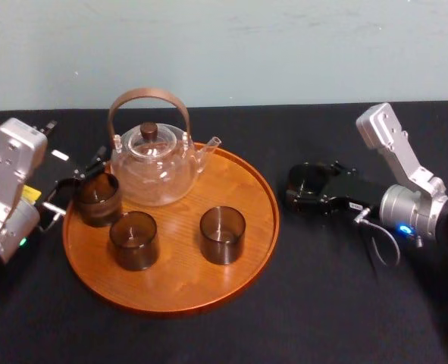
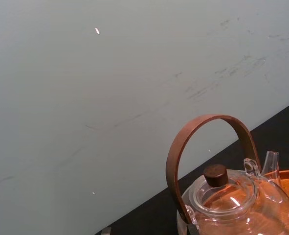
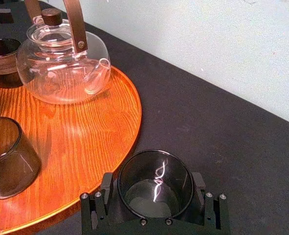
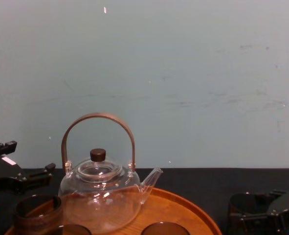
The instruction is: Pick up the glass from the table and place it on the tray.
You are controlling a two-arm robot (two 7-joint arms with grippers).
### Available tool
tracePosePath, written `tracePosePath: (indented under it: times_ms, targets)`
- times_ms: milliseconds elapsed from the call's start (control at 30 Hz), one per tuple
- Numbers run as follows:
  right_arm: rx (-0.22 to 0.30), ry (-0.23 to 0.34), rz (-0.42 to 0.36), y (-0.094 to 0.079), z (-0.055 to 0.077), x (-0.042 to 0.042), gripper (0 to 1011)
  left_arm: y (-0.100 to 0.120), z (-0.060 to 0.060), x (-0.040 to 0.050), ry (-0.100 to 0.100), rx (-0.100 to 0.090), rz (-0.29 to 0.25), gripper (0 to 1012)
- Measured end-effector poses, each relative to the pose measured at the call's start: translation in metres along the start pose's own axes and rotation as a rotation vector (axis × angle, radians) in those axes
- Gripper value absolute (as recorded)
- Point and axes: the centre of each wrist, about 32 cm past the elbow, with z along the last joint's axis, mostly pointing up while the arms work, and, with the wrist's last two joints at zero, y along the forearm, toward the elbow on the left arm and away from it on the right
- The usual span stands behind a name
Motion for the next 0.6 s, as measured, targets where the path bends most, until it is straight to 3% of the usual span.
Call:
tracePosePath:
  times_ms: [533,600]
  targets:
    - [-0.008,-0.013,-0.005,0.0056,0.0021,-0.0006,997,0.0000,0.0000,0.0000,0.000,0.000,0.000,1001]
    - [-0.008,-0.013,-0.005,0.0055,0.0021,-0.0005,953,0.0000,0.0000,0.0000,0.000,0.000,0.000,1001]
